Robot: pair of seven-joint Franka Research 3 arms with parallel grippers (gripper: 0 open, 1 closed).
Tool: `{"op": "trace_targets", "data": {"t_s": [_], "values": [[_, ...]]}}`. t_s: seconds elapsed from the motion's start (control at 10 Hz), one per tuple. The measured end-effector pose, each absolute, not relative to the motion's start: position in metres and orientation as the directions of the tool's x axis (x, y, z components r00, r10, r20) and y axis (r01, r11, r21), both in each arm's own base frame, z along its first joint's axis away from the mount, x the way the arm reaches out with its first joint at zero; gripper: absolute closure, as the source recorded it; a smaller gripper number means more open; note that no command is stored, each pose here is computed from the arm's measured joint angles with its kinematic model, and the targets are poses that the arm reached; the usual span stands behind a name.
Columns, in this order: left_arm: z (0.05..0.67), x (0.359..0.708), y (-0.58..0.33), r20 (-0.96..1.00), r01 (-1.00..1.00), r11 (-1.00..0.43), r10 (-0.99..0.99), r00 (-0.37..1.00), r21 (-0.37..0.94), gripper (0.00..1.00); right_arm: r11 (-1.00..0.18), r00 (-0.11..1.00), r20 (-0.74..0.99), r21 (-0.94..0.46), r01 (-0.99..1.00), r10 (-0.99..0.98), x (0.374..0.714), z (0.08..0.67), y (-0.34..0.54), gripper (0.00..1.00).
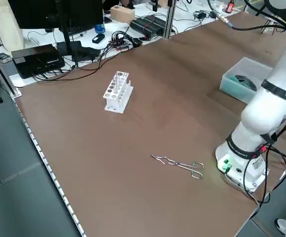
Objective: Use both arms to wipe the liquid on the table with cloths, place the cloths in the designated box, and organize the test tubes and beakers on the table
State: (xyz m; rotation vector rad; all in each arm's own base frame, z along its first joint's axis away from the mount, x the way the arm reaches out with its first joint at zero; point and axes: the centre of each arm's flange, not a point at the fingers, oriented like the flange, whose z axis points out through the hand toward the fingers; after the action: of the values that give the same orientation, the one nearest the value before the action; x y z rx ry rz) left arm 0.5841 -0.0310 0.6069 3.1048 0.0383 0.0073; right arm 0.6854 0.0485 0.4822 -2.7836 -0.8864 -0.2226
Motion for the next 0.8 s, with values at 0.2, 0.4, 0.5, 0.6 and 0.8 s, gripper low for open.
{"op": "trace_targets", "data": {"t_s": [0.2, 0.4, 0.5, 0.6, 0.8], "values": [[0.606, 0.584, -0.031, 0.003, 0.025, -0.999, 0.025, 1.0, 0.037, 0.02, -0.866, 0.858, 0.169, -0.048, 0.498, 0.485, 0.654, 0.527, 0.037, 0.0], [0.606, 0.585, -0.03, 0.003, 0.026, -0.999, 0.026, 1.0, 0.036, 0.02, -0.922, 0.912, 0.16, -0.028, 0.386, 0.377, 0.625, 0.568, 0.025, 0.0], [0.606, 0.585, -0.03, 0.002, 0.027, -0.999, 0.027, 1.0, 0.036, 0.02, -0.94, 0.934, 0.128, -0.025, 0.34, 0.334, 0.609, 0.586, 0.02, 0.0], [0.606, 0.585, -0.03, 0.002, 0.027, -0.999, 0.027, 1.0, 0.036, 0.02, -0.949, 0.945, 0.1, -0.018, 0.316, 0.312, 0.595, 0.604, 0.017, 0.0], [0.606, 0.585, -0.028, 0.002, 0.027, -0.999, 0.027, 1.0, 0.036, 0.02, -0.968, 0.964, 0.08, 0.012, 0.252, 0.252, 0.58, 0.64, 0.012, 0.0]]}}
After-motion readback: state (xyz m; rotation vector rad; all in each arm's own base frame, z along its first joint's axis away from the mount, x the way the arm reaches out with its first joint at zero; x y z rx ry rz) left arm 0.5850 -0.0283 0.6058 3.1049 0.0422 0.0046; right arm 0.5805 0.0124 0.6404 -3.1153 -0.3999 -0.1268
